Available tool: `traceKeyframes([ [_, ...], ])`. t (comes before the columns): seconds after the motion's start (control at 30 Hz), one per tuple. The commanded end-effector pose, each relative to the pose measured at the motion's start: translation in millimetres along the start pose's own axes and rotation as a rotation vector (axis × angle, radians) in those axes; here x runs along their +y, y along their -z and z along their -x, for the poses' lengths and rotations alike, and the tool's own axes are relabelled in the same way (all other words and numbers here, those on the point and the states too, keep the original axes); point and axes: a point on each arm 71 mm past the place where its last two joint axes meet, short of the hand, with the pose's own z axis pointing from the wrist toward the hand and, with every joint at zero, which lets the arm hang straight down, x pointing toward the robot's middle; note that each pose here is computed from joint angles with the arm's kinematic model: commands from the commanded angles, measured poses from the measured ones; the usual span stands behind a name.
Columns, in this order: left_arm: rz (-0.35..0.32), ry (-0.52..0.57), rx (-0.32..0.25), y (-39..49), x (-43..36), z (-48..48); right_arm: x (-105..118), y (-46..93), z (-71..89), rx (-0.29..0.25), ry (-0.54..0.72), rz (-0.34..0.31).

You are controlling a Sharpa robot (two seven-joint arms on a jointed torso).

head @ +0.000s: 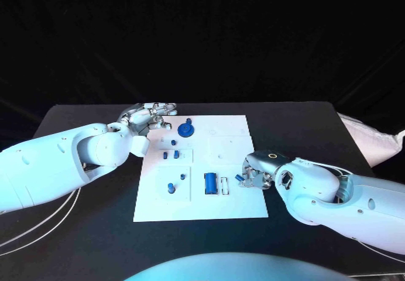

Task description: Assemble the parts on the task board

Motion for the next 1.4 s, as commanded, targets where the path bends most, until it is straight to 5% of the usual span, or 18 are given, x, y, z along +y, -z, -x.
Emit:
traceKeyframes([
  [0.03,-0.002,-0.003,0.024,-0.2,-0.3,-2.9,-7.4,1.1,-22.7,0.124,0.099,-0.046],
  [0.3,0.000,-0.003,0.025,-0.4,-0.1,-3.2,-7.2,3.4,-18.6,0.065,0.005,-0.052],
  [0.7,0.002,-0.008,0.026,-0.6,0.2,-3.3,-8.4,17.8,-5.8,0.011,-0.439,-0.085],
  [0.97,0.004,-0.008,0.027,-0.8,0.4,-3.8,-3.8,19.5,-6.0,0.052,-0.579,-0.091],
  [1.4,0.006,-0.008,0.030,-1.0,0.6,-4.8,5.3,13.5,-11.4,0.132,-0.618,-0.094],
])
